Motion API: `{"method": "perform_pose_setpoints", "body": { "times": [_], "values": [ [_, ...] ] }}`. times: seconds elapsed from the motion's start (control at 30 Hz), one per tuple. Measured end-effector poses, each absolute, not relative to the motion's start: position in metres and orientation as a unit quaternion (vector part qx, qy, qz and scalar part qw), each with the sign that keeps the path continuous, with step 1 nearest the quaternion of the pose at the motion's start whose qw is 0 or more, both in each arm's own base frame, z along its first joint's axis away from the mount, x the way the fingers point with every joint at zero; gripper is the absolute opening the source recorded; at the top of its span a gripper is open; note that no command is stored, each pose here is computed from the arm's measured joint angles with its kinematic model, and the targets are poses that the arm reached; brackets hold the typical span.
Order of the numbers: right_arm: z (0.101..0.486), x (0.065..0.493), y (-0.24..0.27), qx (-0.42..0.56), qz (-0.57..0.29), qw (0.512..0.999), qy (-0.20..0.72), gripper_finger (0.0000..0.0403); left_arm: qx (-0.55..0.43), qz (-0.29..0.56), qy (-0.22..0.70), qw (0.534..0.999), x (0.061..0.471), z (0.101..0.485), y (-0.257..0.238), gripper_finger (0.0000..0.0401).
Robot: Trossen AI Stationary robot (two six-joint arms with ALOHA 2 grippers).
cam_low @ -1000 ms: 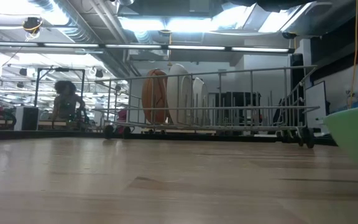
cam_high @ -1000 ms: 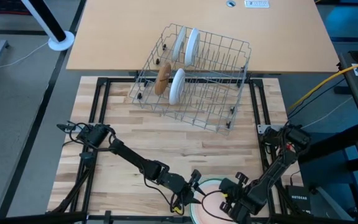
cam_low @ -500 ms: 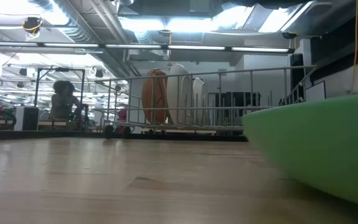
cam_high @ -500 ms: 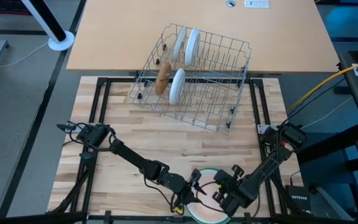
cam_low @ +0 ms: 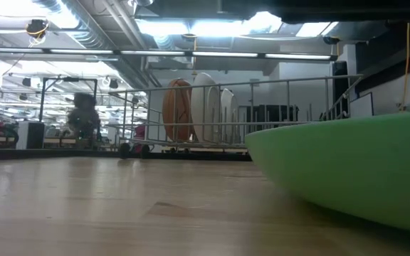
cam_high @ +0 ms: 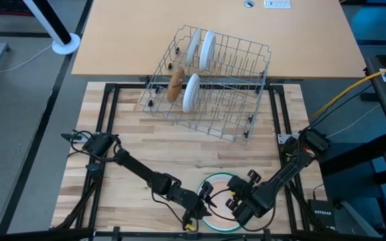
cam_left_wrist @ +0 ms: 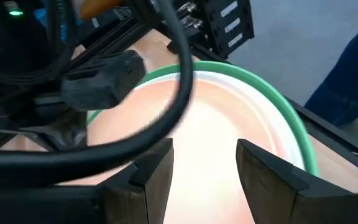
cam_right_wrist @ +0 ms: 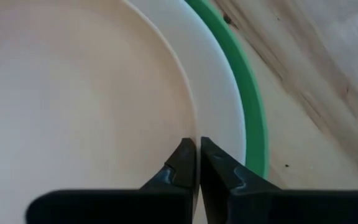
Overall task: Sort dishes
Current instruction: Put the light orange plate into the gray dishwasher rack
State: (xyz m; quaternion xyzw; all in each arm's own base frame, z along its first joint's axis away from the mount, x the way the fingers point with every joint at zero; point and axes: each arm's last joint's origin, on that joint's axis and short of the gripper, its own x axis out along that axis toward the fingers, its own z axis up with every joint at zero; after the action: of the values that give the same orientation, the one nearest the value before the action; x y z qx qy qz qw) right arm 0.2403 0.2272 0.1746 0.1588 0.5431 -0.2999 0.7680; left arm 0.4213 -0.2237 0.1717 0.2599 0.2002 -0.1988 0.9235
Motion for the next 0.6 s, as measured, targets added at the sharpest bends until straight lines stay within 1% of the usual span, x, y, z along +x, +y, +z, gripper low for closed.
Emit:
{"method": "perform_pose_setpoints", "body": {
  "times": [0.17,0.33,0.5,0.6],
  "values": [
    [0.18,0.242,0.229,0.156,-0.295,0.77,0.545,0.0011,0.27,-0.207,0.212,0.916,0.417,0.17,-0.228,0.0166],
    [0.189,0.242,0.23,0.147,-0.3,0.766,0.549,0.001,0.312,-0.216,0.229,0.896,0.412,0.165,-0.231,0.0166],
    [0.2,0.244,0.231,0.147,-0.301,0.761,0.555,0.0011,0.374,-0.183,0.252,0.874,0.407,0.161,-0.232,0.0166],
    [0.204,0.245,0.23,0.15,-0.301,0.757,0.561,0.0011,0.407,-0.166,0.249,0.863,0.406,0.161,-0.232,0.0166]
  ]
}}
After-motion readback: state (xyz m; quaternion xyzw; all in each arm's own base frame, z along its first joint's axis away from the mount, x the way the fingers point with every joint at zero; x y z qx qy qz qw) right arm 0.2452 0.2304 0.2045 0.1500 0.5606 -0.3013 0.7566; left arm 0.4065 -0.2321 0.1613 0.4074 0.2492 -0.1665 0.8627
